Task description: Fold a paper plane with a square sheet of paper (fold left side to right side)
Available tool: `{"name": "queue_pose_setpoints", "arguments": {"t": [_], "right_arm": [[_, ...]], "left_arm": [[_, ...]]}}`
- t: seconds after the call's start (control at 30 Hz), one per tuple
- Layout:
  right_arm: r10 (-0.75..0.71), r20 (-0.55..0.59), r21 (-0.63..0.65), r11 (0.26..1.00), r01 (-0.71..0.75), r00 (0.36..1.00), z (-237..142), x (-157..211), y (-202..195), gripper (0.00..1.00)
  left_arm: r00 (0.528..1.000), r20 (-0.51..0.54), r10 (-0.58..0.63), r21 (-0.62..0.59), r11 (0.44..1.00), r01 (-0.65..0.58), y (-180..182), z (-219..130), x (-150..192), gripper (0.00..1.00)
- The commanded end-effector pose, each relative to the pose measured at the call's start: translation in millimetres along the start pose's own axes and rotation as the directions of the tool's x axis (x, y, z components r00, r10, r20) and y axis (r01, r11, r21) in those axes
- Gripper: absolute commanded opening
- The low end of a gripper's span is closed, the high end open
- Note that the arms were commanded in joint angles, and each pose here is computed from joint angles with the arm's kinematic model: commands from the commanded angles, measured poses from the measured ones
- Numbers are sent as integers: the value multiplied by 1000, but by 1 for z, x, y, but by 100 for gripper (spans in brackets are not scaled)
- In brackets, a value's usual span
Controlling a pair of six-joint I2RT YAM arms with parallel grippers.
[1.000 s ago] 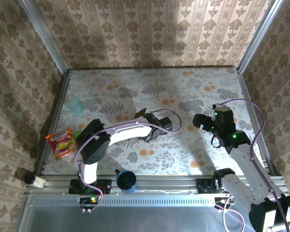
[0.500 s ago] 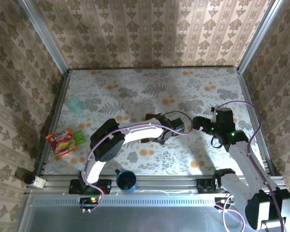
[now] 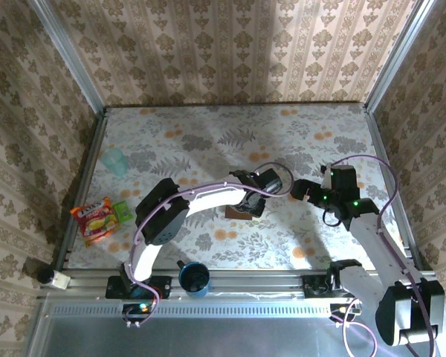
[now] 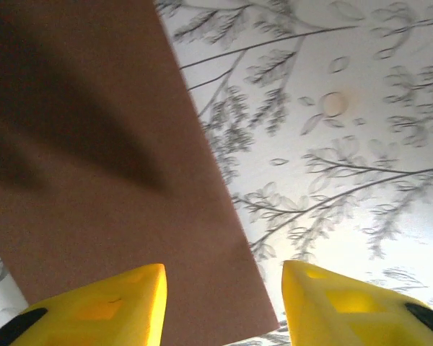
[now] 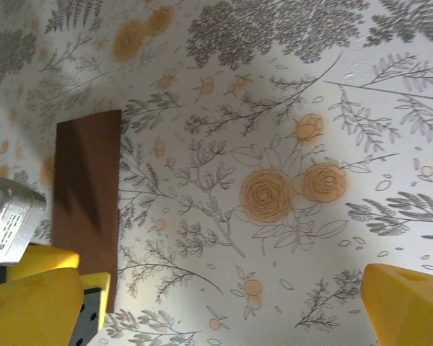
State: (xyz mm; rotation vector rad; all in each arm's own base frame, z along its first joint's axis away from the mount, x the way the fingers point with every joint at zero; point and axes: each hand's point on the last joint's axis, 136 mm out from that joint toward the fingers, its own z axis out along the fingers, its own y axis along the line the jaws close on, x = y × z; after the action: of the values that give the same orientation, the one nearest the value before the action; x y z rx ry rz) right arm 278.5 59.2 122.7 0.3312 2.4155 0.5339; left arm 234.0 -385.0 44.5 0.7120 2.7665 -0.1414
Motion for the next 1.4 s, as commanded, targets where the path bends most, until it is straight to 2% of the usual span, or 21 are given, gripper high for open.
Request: {"name": "queue_pose_setpoints", "arguments": {"t": [0.0,0.1,0.3,0.43,0.57,0.67,0.73,0.9,1.1,1.37], "right_arm": [[27,-41,-79,996,-30,999,5,7,11,100],[49,-64,-150,987,-58,997,8,9,23,97],[117,-134,-277,949,-151,984,21,16,46,81],[103,-210,-308,937,-166,972,38,31,65,63],[54,-280,-339,928,-151,958,59,45,92,46],[29,-300,-363,921,-142,953,73,47,111,33],[36,-337,-331,931,-155,941,91,55,110,25],[24,-375,-328,932,-157,927,117,61,119,15],[23,-397,-309,938,-157,918,138,63,119,10],[22,-426,-247,959,-139,905,156,76,103,7]], "left_arm": [[996,88,7,169,985,-22,-19,-35,-19,50],[986,166,-18,255,967,-26,-18,-56,-28,52],[942,303,-144,389,921,15,15,-86,-36,55],[906,344,-247,431,899,81,50,-92,-33,55],[841,421,-340,461,878,124,83,-100,-23,55],[799,457,-392,476,866,153,105,-107,-13,56],[778,465,-422,479,859,179,118,-109,-6,56],[744,460,-485,500,834,234,140,-105,11,56],[750,424,-507,509,819,266,147,-95,20,56],[810,359,-464,544,809,222,130,-86,13,52]]}}
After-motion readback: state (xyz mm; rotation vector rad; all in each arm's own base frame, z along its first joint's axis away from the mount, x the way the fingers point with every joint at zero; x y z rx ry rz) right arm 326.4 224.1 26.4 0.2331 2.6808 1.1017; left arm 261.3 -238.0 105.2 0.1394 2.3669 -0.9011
